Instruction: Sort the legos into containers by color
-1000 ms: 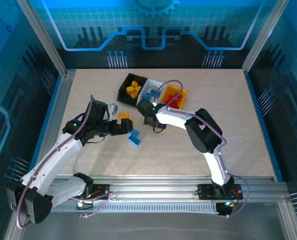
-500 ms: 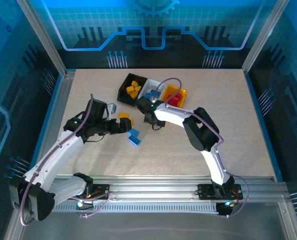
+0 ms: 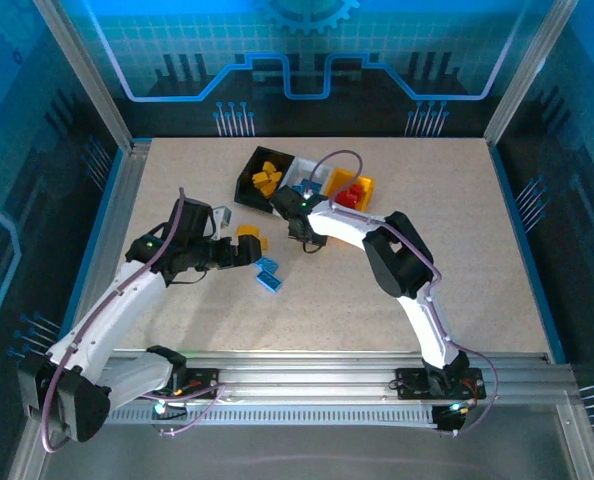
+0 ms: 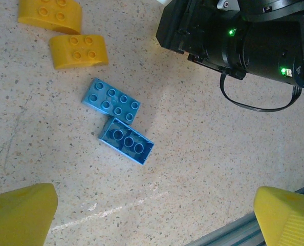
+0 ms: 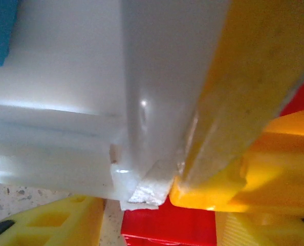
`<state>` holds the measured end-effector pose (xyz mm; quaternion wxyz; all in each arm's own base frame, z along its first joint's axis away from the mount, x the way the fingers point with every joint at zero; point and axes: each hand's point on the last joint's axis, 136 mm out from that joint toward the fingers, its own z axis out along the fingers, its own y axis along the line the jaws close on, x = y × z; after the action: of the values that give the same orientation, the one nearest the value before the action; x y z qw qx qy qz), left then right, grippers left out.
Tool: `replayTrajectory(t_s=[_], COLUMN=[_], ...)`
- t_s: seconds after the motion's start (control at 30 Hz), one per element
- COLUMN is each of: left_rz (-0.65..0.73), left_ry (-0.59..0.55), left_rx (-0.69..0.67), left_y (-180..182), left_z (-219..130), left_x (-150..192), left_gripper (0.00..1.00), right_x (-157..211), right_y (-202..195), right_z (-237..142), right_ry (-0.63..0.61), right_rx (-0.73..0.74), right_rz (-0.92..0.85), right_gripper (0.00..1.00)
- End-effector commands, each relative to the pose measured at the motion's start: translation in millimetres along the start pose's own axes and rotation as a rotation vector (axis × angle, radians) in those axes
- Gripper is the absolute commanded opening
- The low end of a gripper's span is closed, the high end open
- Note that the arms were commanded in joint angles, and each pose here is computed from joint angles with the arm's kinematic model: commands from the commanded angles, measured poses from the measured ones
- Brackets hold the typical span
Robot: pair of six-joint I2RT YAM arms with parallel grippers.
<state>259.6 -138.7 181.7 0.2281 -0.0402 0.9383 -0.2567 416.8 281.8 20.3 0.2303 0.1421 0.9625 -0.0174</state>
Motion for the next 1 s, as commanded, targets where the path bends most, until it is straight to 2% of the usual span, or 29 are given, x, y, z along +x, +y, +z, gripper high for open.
replayTrajectory(t_s=[0.0,0.13,0.23,0.4,0.7,0.83,0.97], left_rz=[0.009,0.002,-0.003,-0.009,-0.083,-0.130,-0.150], left_ry=[-0.002,-0.005,-0.010,-0.015,-0.009,-0.005,-0.028], left_rx=[0.020,0.027,0.033,0.038,0.013,0.009,0.017], left_y=[-2,-3,-3,-3,7,10,12], left_z=[-7,-6,-5,-4,11,19,22], left_x=[3,3,3,3,4,4,2], left_gripper=[0.99,0.99,0.99,0.99,0.99,0.99,0.99], right_x=[-9,-10,-10,1,31,27,7], right_y=[-12,-15,-19,-22,-30,-49,-68], right_z=[20,13,8,-11,-83,-111,-142], right_ry=[-0.025,-0.032,-0.032,-0.011,0.020,-0.018,-0.095], right_rx=[0.039,0.035,0.039,0.012,-0.098,-0.113,-0.118], right_rz=[0.028,0.015,0.004,-0.015,-0.103,-0.135,-0.167], right_gripper=[0.49,0.39,0.36,0.34,0.33,0.33,0.33])
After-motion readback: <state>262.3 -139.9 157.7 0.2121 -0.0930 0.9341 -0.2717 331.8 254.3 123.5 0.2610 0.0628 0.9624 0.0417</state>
